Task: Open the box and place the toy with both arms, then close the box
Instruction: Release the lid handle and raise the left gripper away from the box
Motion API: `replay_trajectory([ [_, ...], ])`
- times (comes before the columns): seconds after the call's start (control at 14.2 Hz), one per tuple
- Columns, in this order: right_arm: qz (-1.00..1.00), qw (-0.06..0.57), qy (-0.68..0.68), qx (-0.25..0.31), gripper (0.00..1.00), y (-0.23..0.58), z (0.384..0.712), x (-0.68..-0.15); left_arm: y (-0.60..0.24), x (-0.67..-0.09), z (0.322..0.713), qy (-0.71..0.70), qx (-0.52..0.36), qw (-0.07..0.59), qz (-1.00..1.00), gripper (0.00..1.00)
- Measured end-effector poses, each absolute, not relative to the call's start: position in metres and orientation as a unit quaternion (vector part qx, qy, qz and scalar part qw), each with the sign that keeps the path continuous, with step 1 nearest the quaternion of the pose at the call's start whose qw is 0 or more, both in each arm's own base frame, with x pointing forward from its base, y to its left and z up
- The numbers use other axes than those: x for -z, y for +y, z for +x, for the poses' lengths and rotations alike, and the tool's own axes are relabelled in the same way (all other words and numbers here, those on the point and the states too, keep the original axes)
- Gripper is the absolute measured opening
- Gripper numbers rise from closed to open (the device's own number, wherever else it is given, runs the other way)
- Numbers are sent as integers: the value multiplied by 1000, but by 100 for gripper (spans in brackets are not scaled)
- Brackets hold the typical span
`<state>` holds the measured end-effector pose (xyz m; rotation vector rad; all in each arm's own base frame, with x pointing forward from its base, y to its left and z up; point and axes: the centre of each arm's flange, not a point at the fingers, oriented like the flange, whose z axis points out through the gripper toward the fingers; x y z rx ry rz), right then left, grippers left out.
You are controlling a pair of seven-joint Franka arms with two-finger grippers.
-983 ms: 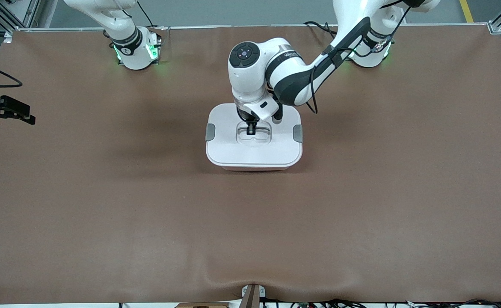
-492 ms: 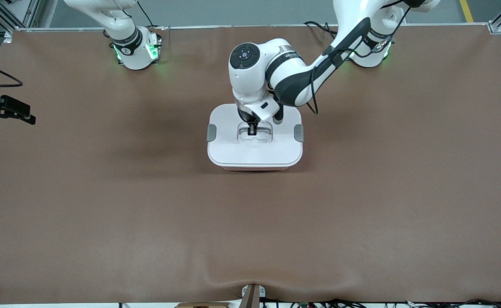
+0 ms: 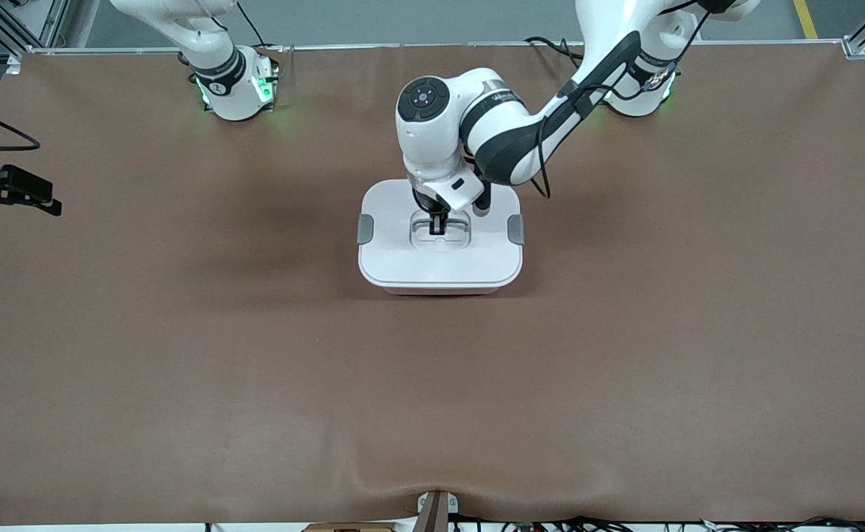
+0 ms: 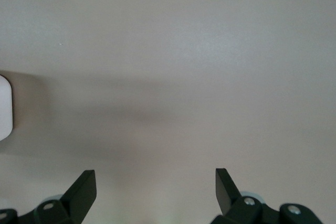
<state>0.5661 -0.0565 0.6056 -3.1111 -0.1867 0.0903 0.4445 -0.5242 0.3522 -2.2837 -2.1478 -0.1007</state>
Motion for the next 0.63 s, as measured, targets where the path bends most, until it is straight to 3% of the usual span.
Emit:
replay_trajectory([
  [0.42,-998,12,-60,-29,100,-56,566,-606,-469,-439,501,-612,63,-12,-788,93],
  [0.49,-998,11,-60,-29,100,-56,566,-606,-450,-457,514,-592,71,-11,-803,100],
  [0.63,-998,11,-60,-29,100,-56,566,-606,-408,-489,541,-555,77,-14,-828,100],
])
